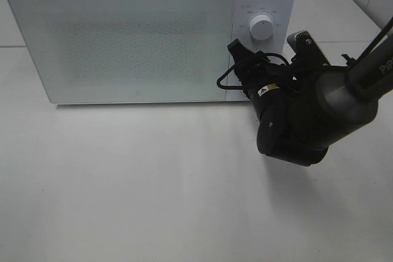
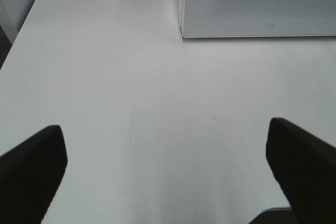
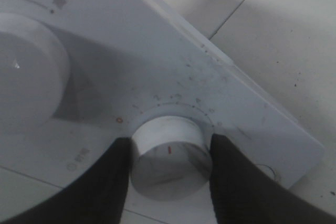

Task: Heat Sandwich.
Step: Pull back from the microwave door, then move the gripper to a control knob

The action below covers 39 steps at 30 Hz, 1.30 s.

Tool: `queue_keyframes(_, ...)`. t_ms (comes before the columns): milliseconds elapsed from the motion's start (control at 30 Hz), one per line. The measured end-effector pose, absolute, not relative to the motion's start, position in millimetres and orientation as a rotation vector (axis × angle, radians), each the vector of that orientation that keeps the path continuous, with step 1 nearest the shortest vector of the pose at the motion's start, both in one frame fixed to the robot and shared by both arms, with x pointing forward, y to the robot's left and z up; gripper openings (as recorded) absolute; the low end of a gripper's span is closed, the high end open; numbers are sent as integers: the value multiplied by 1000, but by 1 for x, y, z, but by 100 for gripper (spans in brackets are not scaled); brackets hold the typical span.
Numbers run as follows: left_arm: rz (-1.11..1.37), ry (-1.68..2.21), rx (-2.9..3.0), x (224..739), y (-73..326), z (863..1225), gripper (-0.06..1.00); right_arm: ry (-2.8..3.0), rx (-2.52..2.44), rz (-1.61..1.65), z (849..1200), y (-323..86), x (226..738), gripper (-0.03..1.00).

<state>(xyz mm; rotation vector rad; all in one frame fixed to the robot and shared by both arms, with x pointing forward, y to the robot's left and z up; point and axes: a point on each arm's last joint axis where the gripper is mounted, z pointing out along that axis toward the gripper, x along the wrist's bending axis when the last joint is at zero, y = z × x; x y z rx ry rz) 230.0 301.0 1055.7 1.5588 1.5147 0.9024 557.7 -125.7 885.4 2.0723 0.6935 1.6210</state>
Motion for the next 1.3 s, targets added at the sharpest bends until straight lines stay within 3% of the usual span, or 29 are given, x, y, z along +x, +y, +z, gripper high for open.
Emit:
queue_keyframes(700,902,1515,1559,230,301,1056,98,-167,2497,1986,885,-126,557,44)
queue_keyframes(1300,902,1515,1559,230,301,1056,98,-187,2504,1992,885,-126,557,44)
